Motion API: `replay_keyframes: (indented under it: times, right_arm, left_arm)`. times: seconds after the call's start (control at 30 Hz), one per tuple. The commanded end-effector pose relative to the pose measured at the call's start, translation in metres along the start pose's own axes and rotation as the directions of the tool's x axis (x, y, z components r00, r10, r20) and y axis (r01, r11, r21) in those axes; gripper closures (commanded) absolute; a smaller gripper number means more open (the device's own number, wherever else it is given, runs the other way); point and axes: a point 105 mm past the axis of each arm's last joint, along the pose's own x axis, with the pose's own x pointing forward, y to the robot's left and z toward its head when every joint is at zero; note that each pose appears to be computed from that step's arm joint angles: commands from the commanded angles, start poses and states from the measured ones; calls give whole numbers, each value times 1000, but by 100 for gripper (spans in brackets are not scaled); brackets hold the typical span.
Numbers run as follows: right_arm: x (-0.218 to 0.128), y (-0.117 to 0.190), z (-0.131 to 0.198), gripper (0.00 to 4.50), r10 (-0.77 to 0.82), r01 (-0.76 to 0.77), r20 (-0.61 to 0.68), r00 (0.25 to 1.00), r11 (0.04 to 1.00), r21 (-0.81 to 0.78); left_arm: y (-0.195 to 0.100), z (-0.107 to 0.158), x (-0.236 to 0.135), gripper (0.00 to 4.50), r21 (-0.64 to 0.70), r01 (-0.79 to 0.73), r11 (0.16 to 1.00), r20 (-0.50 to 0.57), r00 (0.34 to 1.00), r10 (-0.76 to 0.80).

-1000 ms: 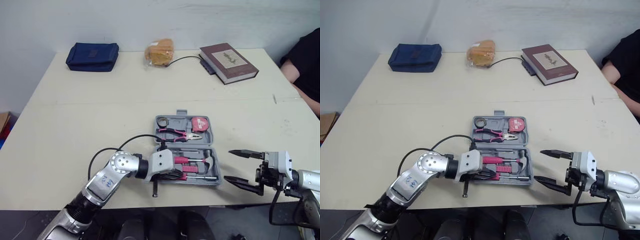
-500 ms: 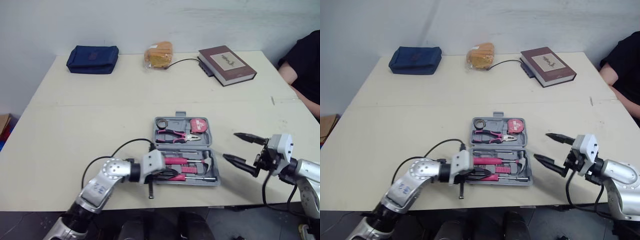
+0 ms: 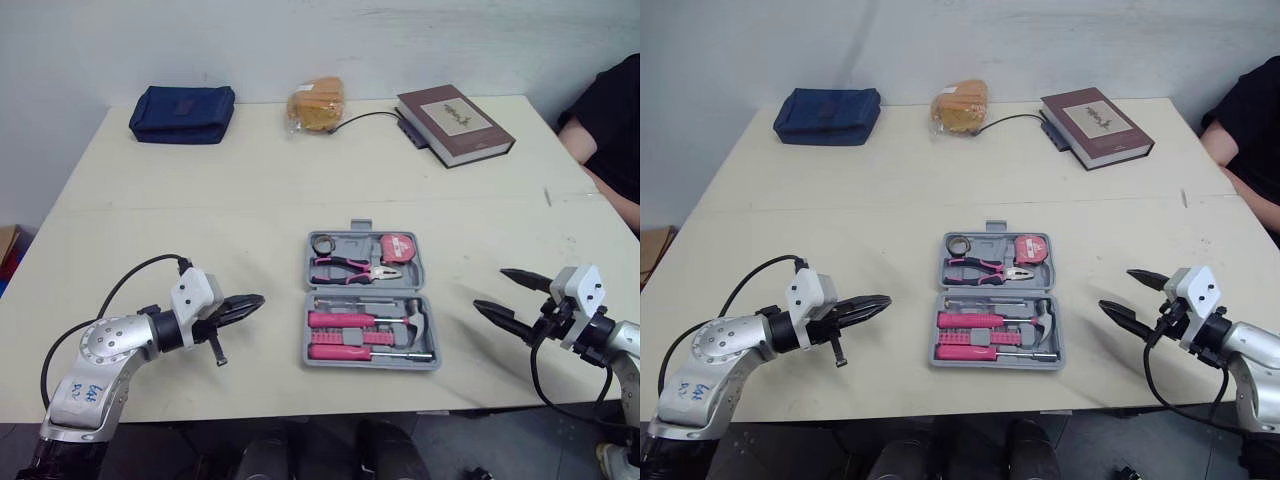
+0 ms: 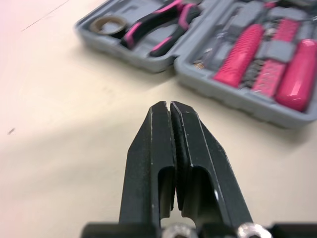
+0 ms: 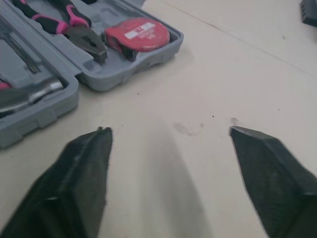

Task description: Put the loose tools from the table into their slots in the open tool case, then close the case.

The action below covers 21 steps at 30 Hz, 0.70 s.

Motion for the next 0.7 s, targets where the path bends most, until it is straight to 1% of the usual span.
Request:
replay_keyframes:
  times: [0.03, 0.07, 0.1, 0.13, 0.17, 0.27, 0.4, 0.5, 0.6, 0.7]
  right_arm:
    - [8, -1, -10, 298, 15, -17, -76, 997, 1000, -23]
    - [13, 2, -13, 334, 37, -42, -98, 994, 998, -45]
    - [19, 6, -16, 391, 63, -70, -116, 991, 996, -55]
    - [25, 10, -17, 438, 82, -90, -124, 989, 994, -63]
    - [31, 13, -18, 445, 98, -107, -131, 987, 992, -66]
    - [39, 19, -19, 445, 134, -147, -154, 979, 986, -79]
    - [54, 33, -14, 445, 193, -207, -151, 970, 975, -84]
    - [64, 39, -5, 445, 215, -226, -121, 969, 970, -90]
    - [74, 53, 8, 445, 276, -286, -97, 956, 952, -113]
    - [83, 67, 21, 445, 324, -330, -68, 943, 938, -107]
  left_arm:
    - [1, -2, 5, 450, 16, -40, 999, -9, 999, 40]
    - [2, -3, 10, 450, 9, -50, 999, -7, 999, 50]
    - [4, -3, 15, 450, 3, -62, 998, -5, 998, 62]
    - [5, -4, 20, 450, -7, -70, 998, -6, 998, 70]
    - [6, -5, 25, 450, -14, -78, 997, -12, 997, 78]
    - [4, -6, 36, 450, -20, -69, 997, -15, 998, 69]
    - [-7, -7, 52, 450, -55, -22, 998, -24, 999, 21]
    - [-8, -5, 60, 450, -58, -19, 998, -25, 1000, 18]
    - [-10, -2, 69, 450, -82, -16, 997, -16, 1000, 15]
    - [-19, -5, 73, 450, -110, 29, 994, -42, 999, -33]
